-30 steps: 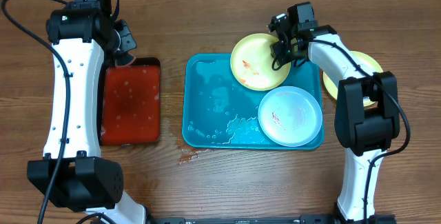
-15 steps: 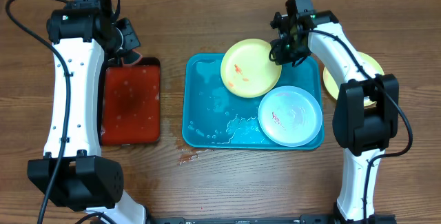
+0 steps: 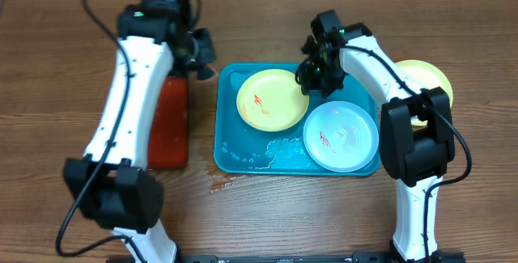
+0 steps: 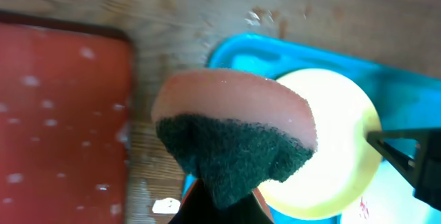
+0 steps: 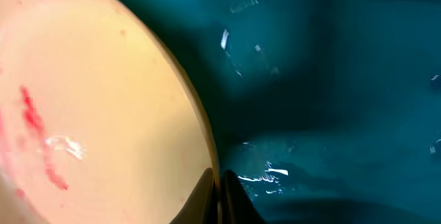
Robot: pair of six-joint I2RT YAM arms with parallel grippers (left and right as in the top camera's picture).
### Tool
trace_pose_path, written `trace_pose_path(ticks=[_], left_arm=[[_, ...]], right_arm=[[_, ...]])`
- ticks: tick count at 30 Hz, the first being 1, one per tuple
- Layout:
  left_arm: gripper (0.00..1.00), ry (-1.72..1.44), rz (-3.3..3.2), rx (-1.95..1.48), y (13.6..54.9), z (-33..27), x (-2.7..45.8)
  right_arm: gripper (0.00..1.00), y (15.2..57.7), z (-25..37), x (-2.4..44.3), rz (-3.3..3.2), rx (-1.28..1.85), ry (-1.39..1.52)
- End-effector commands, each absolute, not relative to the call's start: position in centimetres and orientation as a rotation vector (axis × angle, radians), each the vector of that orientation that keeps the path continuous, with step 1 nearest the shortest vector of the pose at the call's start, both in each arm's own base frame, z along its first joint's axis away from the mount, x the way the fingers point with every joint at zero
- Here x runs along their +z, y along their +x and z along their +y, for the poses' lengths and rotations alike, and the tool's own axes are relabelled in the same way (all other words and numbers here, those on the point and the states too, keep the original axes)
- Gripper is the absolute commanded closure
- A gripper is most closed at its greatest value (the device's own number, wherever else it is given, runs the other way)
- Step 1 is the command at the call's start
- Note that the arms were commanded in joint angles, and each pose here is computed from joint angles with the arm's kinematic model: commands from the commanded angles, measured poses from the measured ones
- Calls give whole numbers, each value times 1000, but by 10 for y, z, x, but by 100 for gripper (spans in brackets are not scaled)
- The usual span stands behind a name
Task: Clean dirty plates on tray and stack at the side
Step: 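Grip the upper yellow plate rim with the right gripper, then scrub the held yellow plate with the sponge in the left gripper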
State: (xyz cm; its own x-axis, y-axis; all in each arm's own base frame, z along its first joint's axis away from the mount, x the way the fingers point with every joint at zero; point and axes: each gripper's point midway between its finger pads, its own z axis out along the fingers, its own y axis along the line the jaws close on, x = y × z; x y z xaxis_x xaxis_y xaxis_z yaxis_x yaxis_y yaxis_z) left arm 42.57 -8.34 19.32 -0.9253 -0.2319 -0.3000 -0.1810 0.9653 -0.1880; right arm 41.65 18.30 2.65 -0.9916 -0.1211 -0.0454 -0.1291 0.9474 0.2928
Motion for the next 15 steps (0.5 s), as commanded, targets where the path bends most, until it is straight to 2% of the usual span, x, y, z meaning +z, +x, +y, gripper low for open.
trace_pose_path(ticks=[1, 9, 15], left_arm=[[96, -302, 2880, -261, 424, -116, 161], [96, -137, 2976, -479, 426, -193, 108], [96, -25, 2991, -583, 429, -240, 70]], right_arm=[[96, 403, 180, 8, 3127, 481, -95], [96, 390, 185, -6, 3178, 519, 193], [96, 387, 193, -6, 3180, 515, 163]])
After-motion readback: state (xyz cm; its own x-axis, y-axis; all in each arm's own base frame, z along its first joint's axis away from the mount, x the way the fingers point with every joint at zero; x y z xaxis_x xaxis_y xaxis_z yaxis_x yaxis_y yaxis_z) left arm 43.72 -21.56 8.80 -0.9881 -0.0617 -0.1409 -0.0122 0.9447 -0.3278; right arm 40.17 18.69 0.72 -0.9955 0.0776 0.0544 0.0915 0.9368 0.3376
